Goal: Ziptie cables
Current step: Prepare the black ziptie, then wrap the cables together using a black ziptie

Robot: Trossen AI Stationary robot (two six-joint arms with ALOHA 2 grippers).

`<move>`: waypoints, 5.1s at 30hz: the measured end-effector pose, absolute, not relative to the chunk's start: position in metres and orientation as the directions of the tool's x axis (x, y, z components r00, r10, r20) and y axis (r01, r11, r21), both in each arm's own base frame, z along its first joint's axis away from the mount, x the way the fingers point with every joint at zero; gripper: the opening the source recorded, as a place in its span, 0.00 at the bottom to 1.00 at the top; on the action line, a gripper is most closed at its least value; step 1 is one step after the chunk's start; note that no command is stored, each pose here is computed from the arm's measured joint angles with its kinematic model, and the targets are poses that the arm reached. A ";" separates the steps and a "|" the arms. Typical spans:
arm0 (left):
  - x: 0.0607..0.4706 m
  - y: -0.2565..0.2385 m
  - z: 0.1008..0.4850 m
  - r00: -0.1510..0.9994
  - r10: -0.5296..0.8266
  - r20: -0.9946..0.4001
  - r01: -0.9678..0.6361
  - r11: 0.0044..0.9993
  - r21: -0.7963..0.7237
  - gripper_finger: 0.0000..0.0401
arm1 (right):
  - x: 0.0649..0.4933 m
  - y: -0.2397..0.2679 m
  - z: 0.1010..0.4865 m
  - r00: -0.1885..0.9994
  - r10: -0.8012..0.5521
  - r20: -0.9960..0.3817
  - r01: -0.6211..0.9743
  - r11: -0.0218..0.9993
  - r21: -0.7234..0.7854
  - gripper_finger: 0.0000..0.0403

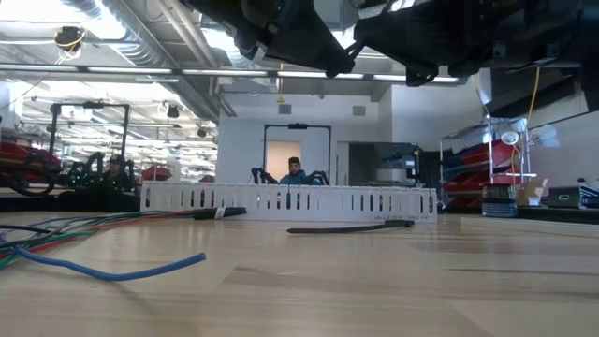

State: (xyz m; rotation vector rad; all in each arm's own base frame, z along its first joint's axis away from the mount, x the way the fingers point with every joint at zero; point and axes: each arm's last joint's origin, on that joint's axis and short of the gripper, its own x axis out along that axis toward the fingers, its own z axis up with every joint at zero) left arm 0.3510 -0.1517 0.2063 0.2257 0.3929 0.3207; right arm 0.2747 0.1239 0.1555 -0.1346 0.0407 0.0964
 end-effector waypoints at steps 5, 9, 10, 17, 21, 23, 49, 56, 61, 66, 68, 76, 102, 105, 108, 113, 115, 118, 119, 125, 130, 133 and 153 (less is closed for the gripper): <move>0.348 -0.150 0.212 0.862 0.354 -0.364 -0.251 0.920 0.300 0.07 | 0.274 0.122 0.157 0.996 0.057 -0.064 -0.067 0.984 -0.162 0.04; 0.335 -0.148 0.233 0.819 0.365 -0.443 -0.262 0.924 0.278 0.18 | 0.270 0.119 0.159 0.991 0.005 -0.132 -0.030 0.981 -0.191 0.02; 0.329 -0.147 0.236 0.798 0.371 -0.475 -0.266 0.924 0.275 0.21 | 0.269 0.118 0.160 0.989 -0.016 -0.149 -0.012 0.982 -0.187 0.02; 0.284 -0.137 0.229 0.606 0.449 -0.656 -0.415 0.883 0.221 0.29 | 0.265 0.115 0.155 0.969 -0.049 -0.241 0.015 0.990 -0.140 0.03; 0.274 -0.127 0.195 0.539 0.453 -0.710 -0.495 0.853 0.168 0.29 | 0.265 0.113 0.153 0.965 -0.058 -0.257 0.031 0.994 -0.108 0.03; 0.271 -0.120 0.181 0.526 0.453 -0.720 -0.528 0.837 0.141 0.29 | 0.265 0.113 0.154 0.965 -0.058 -0.254 0.034 0.995 -0.097 0.03; 0.275 -0.024 0.131 0.439 0.429 -0.789 -0.407 0.878 0.251 0.46 | 0.264 0.113 0.148 0.950 -0.051 -0.308 0.033 0.998 -0.062 0.04; 0.279 -0.014 0.123 0.419 0.385 -0.822 -0.311 0.912 0.268 0.40 | 0.264 0.113 0.148 0.951 -0.051 -0.306 0.033 0.998 -0.062 0.04; 0.282 -0.018 0.117 0.426 0.354 -0.833 -0.285 0.926 0.248 0.27 | 0.264 0.113 0.148 0.952 -0.050 -0.302 0.035 0.998 -0.056 0.04; 0.283 -0.030 0.119 0.444 0.343 -0.828 -0.266 0.933 0.244 0.05 | 0.264 0.113 0.149 0.952 -0.049 -0.301 0.050 0.999 -0.002 0.04; 0.287 -0.039 0.123 0.469 0.328 -0.820 -0.243 0.941 0.237 0.04 | 0.264 0.113 0.149 0.952 -0.048 -0.301 0.061 0.998 0.033 0.04; 0.314 -0.084 0.160 0.630 0.196 -0.752 -0.092 0.980 0.178 0.04 | 0.268 0.105 0.147 0.950 -0.055 -0.308 0.107 0.982 0.153 0.04; 0.335 -0.112 0.173 0.759 0.103 -0.643 -0.018 0.990 0.137 0.04 | 0.328 0.116 0.151 0.927 0.049 -0.372 0.008 0.989 0.150 0.04; 0.335 -0.112 0.171 0.757 0.103 -0.646 -0.018 0.990 0.137 0.04 | 0.338 0.118 0.146 0.923 0.053 -0.382 0.004 0.989 0.148 0.04; 0.334 -0.114 0.169 0.750 0.090 -0.655 -0.006 0.991 0.130 0.04 | 0.345 0.118 0.141 0.915 0.046 -0.400 0.011 0.990 0.140 0.04; 0.332 -0.117 0.168 0.741 0.087 -0.666 0.005 0.991 0.134 0.04 | 0.349 0.118 0.138 0.910 0.046 -0.412 0.013 0.990 0.138 0.04; 0.332 -0.117 0.168 0.739 0.088 -0.668 0.001 0.991 0.131 0.04 | 0.349 0.117 0.137 0.909 0.045 -0.414 0.013 0.991 0.136 0.04; 0.333 -0.114 0.168 0.738 0.090 -0.669 -0.024 0.994 0.107 0.08 | 0.349 0.117 0.137 0.907 0.041 -0.419 0.016 0.991 0.133 0.04; 0.333 -0.114 0.168 0.738 0.090 -0.669 -0.029 0.994 0.102 0.10 | 0.349 0.117 0.137 0.907 0.040 -0.420 0.017 0.991 0.132 0.04; 0.333 -0.114 0.168 0.737 0.091 -0.670 -0.022 0.994 0.111 0.27 | 0.349 0.117 0.136 0.902 0.039 -0.429 0.018 0.992 0.128 0.04; 0.332 -0.116 0.168 0.739 0.090 -0.668 -0.017 0.993 0.115 0.34 | 0.349 0.116 0.136 0.902 0.038 -0.431 0.020 0.992 0.128 0.04; 0.331 -0.115 0.168 0.731 0.095 -0.676 -0.014 0.992 0.123 0.34 | 0.349 0.115 0.135 0.899 0.032 -0.437 0.025 0.992 0.125 0.04; 0.307 -0.129 0.174 0.640 0.086 -0.764 0.064 0.984 0.164 0.35 | 0.353 0.112 0.109 0.885 -0.013 -0.465 0.082 0.989 0.127 0.04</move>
